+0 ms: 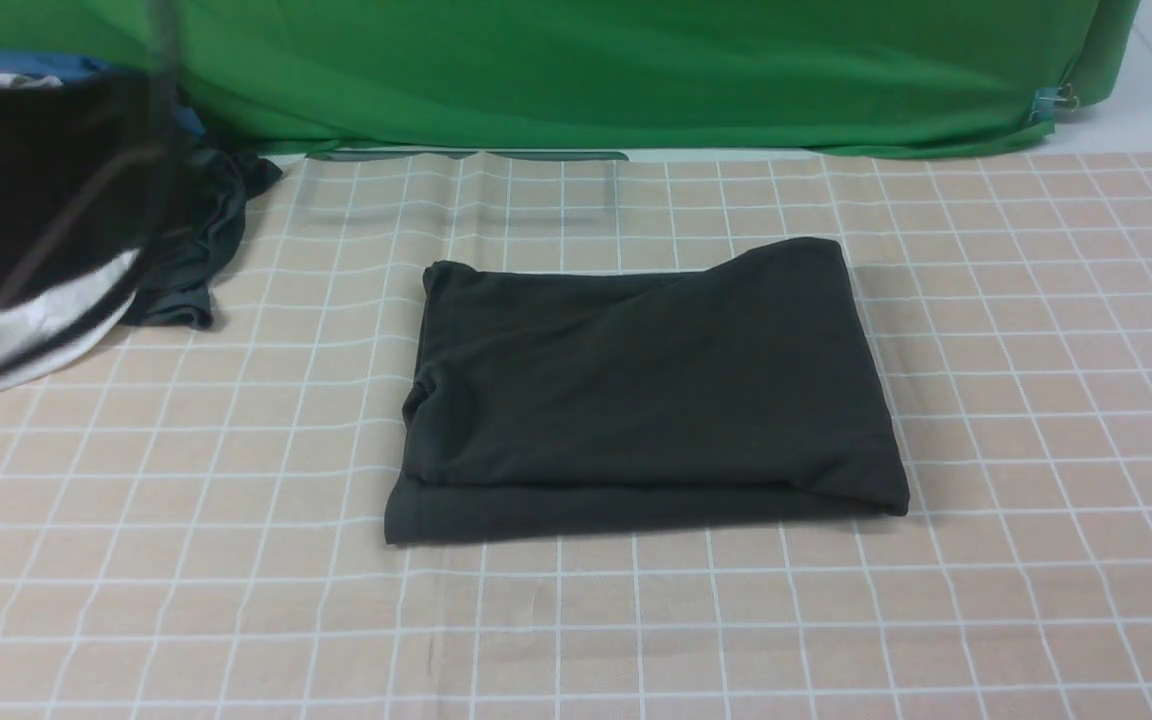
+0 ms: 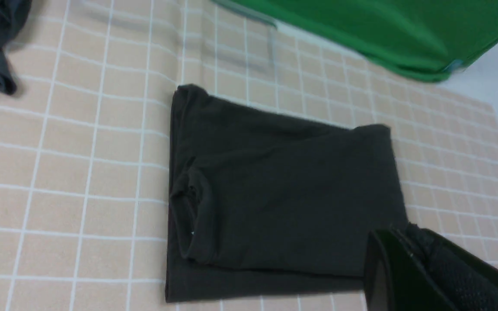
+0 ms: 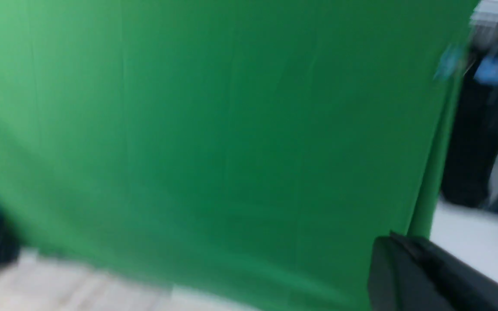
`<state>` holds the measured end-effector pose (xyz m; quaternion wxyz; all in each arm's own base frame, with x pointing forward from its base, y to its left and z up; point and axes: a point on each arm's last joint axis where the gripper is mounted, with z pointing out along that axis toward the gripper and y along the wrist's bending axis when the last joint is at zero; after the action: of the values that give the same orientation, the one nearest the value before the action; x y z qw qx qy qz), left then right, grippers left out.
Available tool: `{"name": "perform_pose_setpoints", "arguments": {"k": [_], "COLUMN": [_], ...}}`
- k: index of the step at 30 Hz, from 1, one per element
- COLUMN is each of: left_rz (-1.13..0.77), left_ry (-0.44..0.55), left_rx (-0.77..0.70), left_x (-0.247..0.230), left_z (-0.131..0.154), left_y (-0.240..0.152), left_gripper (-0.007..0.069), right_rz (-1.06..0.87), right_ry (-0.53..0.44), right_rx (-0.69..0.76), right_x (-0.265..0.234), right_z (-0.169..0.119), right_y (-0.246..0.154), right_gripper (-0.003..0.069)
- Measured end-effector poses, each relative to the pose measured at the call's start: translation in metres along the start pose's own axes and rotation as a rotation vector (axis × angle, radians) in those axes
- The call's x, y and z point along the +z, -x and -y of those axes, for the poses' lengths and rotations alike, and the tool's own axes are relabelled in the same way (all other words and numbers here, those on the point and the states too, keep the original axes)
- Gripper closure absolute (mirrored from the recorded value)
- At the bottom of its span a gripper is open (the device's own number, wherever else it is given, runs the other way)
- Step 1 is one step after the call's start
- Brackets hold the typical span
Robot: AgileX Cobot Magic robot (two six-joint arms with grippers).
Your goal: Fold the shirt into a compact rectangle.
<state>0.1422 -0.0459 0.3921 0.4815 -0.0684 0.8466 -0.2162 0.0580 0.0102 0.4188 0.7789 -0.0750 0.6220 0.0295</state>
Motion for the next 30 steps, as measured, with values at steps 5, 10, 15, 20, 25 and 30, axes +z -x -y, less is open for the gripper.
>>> {"name": "perform_pose_setpoints", "arguments": {"k": [5,10,15,20,25,30], "left_rz": [0.181,0.286,0.290,0.285,0.285,0.284], "left_ry": [-0.079,-0.124,-0.132,-0.133,-0.133,-0.134], "left_rx": [-0.001,-0.007,-0.023,-0.030,-0.030,-0.032], "left_x": [-0.029,-0.030,-0.025,-0.024,-0.024,-0.024], "left_z": [-0.026,-0.049,-0.058,-0.059,-0.059,-0.059], "left_y": [-0.052,-0.094,-0.113,-0.114,-0.114,-0.114], "left_gripper": [0.0612,0.0612,0.0612,0.0612,0.0612,0.0612], "right_rz": [0.191,0.358,0.388,0.359,0.343,0.338], "right_ry": [-0.036,-0.063,-0.063,-0.055,-0.052,-0.052], "right_rx": [0.049,0.056,0.081,0.099,0.099,0.099], "right_x": [-0.042,-0.060,-0.062,-0.061,-0.060,-0.060], "right_z": [-0.002,-0.001,-0.001,-0.001,-0.001,-0.002], "right_y": [-0.039,-0.045,-0.044,-0.047,-0.048,-0.049], "right_gripper": [0.0623,0.0599,0.0505,0.0427,0.0414,0.0413]}}
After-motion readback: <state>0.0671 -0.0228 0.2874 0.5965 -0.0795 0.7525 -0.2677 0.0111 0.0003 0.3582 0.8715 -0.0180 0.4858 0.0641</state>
